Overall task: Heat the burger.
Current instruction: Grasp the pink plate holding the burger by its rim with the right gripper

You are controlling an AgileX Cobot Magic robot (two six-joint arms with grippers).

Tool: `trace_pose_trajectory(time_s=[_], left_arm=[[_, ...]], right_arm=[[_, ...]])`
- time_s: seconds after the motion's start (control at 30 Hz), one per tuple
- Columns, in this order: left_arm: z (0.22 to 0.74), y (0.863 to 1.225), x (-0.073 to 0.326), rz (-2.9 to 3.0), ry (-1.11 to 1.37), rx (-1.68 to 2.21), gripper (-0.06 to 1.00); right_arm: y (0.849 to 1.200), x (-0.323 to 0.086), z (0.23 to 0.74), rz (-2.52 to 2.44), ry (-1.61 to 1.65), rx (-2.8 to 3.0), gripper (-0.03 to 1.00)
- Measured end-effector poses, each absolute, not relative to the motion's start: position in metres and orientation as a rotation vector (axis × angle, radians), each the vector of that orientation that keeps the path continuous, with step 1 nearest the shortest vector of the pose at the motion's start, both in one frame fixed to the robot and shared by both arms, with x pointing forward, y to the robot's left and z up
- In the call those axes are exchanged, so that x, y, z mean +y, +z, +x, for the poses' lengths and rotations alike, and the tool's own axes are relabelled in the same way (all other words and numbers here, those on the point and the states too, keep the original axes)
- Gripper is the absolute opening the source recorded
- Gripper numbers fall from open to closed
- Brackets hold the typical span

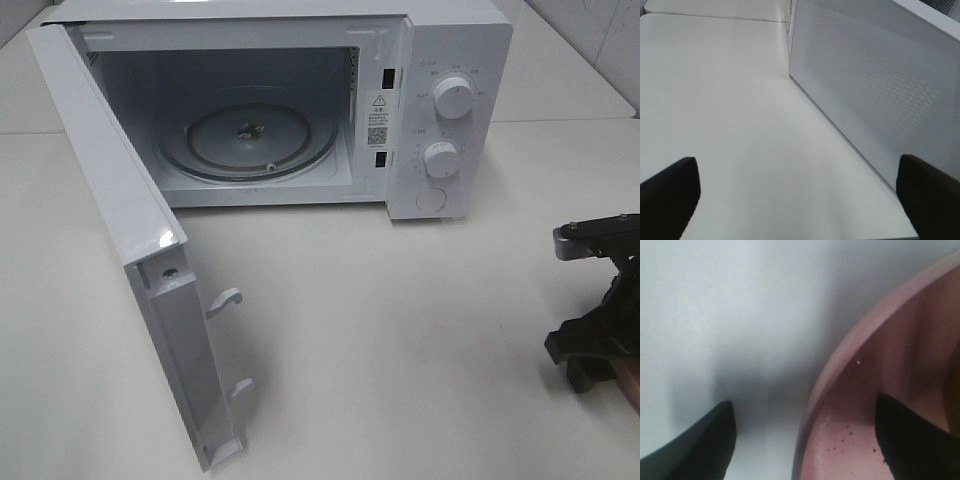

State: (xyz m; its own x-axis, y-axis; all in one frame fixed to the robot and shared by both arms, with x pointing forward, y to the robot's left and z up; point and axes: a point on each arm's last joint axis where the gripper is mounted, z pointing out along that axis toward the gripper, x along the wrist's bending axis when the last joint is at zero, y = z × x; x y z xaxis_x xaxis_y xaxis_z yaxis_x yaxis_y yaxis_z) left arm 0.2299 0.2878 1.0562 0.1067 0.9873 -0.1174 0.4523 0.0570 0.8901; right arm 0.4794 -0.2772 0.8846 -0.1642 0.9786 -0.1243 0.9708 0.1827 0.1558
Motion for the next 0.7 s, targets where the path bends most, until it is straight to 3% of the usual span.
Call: trace_pose_trajectory(time_s=[0.23,0.3,0.33,0.37,0.4,0.47,0.5,0.53,0.7], left_arm=[[0.2299,1.0562,0.2878,1.526,0.787,1.474,0.99],[0.2299,1.0562,0.2878,1.526,0.787,1.474,0.99],[0.2299,1.0562,0.2878,1.526,0.787,1.474,0.99],[0.2299,1.0562,0.2878,1.526,0.787,1.474,0.99],[0.2299,1.0562,0.2878,1.526,0.787,1.474,0.99],[0.2299,1.0562,0.2878,1.526,0.787,1.474,0.99],[0.2299,1.0562,0.2878,1.526,0.787,1.474,0.99],[0.2299,1.0562,0.2878,1.526,0.787,1.474,0.99],[0.2299,1.0562,0.2878,1.526,0.787,1.474,0.99]], right_arm=[[0.8841,-0.2774,0.4795,1.911,0.059,2.239,0.64],[0.8839,-0.2777,0.4794,1.909,0.054,2.24,0.49],[0.8839,-0.2777,0.4794,1.909,0.054,2.24,0.49],[0.8839,-0.2779,0.4793,1.906,0.05,2.242,0.38],[0.8839,-0.2779,0.4793,1.906,0.05,2.242,0.38],[0.884,-0.2784,0.479,1.9,0.037,2.246,0.21],[0.884,-0.2784,0.479,1.9,0.037,2.246,0.21],[0.8852,-0.2785,0.4789,1.9,0.04,2.243,0.11],[0.8857,-0.2798,0.4788,1.884,0.013,2.252,0.09]])
